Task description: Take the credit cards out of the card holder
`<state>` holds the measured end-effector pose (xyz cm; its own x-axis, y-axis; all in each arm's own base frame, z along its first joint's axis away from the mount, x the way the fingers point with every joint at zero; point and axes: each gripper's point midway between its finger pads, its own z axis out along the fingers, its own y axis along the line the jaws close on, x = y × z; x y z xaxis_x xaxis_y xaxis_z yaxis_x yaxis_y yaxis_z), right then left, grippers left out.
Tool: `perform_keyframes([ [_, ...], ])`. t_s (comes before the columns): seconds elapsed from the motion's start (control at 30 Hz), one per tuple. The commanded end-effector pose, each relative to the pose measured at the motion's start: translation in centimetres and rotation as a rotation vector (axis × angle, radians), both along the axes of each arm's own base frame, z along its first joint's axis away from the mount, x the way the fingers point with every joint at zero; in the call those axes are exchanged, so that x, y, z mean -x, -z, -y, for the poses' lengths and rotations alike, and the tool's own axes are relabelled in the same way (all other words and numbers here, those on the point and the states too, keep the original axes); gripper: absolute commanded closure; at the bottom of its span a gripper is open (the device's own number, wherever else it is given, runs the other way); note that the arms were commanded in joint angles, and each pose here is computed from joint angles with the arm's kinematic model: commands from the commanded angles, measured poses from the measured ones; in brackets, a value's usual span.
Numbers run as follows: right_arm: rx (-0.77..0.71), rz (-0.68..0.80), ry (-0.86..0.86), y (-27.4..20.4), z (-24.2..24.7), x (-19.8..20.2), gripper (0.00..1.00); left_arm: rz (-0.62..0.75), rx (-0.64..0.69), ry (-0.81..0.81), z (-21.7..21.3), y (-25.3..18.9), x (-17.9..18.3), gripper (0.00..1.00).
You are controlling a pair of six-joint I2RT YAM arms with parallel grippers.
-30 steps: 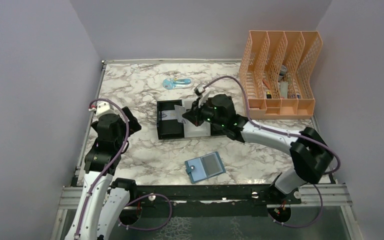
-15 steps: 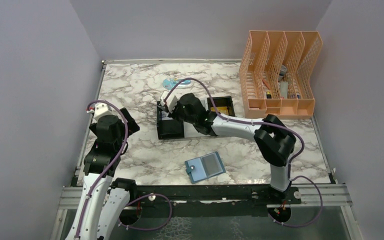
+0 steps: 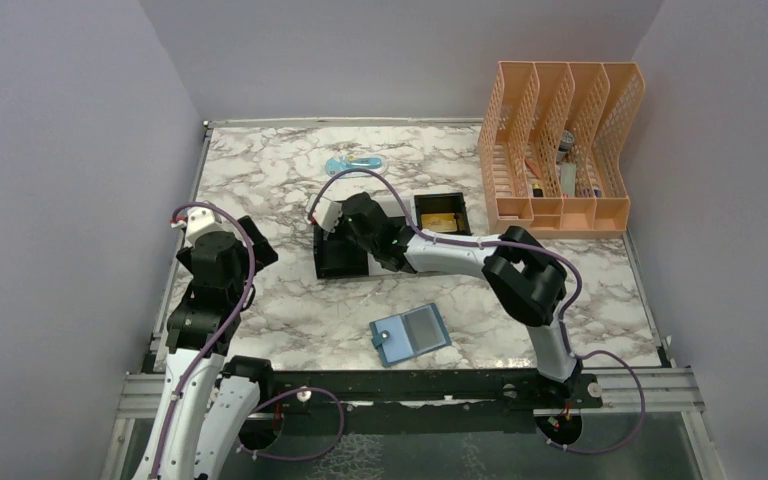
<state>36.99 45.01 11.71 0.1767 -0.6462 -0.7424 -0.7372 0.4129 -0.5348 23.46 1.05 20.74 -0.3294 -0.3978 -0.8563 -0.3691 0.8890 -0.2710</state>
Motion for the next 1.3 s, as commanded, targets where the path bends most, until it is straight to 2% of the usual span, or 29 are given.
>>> perform_keyframes([
  [0.0,0.079,0.042,0.039,0.8,0.3,-1.3,0.99,0.007,-0.008,-0.032,-0.6,0.0,0.1,0.01],
  [0.3,0.165,0.032,0.028,3.0,-0.4,-1.7,0.97,0.012,-0.005,-0.031,-0.6,-0.1,0.2,0.01],
  [0.67,0.239,0.087,0.057,4.3,0.0,-2.7,0.92,0.015,-0.005,-0.028,-0.5,-0.1,0.2,0.01],
  [0.8,0.270,0.056,0.036,5.2,-0.2,-2.4,0.89,0.016,-0.004,-0.028,-0.5,-0.1,0.2,0.01],
  [1.17,0.292,0.007,0.033,6.1,-0.5,-2.0,0.71,0.008,-0.005,-0.019,-0.4,0.1,0.2,0.01],
  [1.23,0.282,0.001,0.026,6.0,-0.6,-1.8,0.61,0.009,-0.006,-0.019,-0.4,0.0,0.1,0.01],
  [1.27,0.277,-0.002,0.021,5.9,-0.7,-1.7,0.51,0.008,-0.006,-0.018,-0.4,0.1,0.1,0.01],
])
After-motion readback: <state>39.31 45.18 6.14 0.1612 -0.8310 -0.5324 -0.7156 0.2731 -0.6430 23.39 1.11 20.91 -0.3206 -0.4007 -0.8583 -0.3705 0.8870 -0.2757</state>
